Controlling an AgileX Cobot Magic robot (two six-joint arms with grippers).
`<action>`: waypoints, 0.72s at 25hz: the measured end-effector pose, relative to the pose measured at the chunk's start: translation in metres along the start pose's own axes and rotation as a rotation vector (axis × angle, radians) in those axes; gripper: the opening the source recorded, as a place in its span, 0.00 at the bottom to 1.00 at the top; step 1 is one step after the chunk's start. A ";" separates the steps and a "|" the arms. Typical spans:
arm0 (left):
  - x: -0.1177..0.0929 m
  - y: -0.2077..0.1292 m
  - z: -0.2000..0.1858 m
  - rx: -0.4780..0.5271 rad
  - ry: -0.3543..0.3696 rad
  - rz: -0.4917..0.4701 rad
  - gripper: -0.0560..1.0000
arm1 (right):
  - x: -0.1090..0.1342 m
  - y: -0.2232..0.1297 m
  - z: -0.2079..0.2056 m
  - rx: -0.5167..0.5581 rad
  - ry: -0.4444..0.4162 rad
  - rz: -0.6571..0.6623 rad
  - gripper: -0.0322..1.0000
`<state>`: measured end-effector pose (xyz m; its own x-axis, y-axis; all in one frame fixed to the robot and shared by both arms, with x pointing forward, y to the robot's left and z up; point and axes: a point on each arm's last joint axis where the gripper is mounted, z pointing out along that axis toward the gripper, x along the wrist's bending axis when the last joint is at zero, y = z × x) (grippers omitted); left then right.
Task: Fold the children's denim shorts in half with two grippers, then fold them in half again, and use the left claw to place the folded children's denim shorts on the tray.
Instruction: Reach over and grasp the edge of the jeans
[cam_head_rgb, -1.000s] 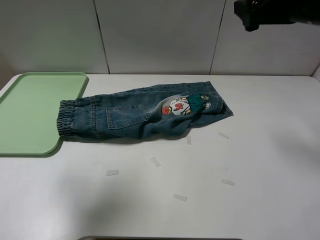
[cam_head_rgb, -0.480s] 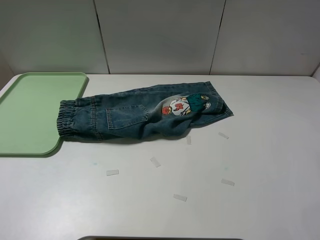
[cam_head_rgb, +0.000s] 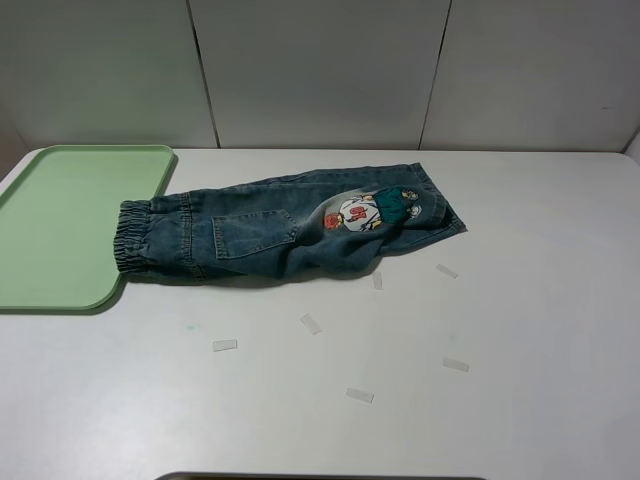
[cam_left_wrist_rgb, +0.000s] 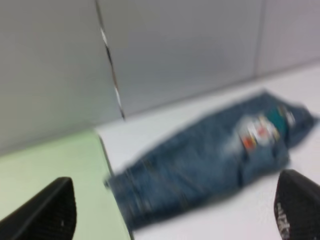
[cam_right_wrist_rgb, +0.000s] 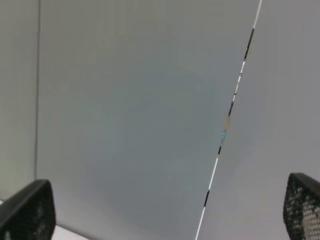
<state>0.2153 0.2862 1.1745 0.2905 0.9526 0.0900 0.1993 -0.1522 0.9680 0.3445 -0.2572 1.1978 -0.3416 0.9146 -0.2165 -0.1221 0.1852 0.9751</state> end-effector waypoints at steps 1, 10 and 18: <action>-0.001 -0.002 -0.001 0.033 -0.011 -0.009 0.80 | 0.000 0.000 -0.005 0.009 0.002 0.002 0.70; -0.009 -0.002 -0.010 0.047 -0.080 -0.124 0.80 | -0.002 0.001 -0.048 0.015 -0.006 0.008 0.70; -0.009 -0.016 -0.022 0.012 -0.033 -0.125 0.86 | 0.000 -0.004 -0.060 0.063 0.012 0.030 0.70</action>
<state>0.1887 0.2855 1.1630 0.2933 0.9552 -0.0392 0.2469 -0.0361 0.9684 0.2895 -0.2798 1.1908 -0.3552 0.9159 -0.1868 -0.0523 0.1801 0.9823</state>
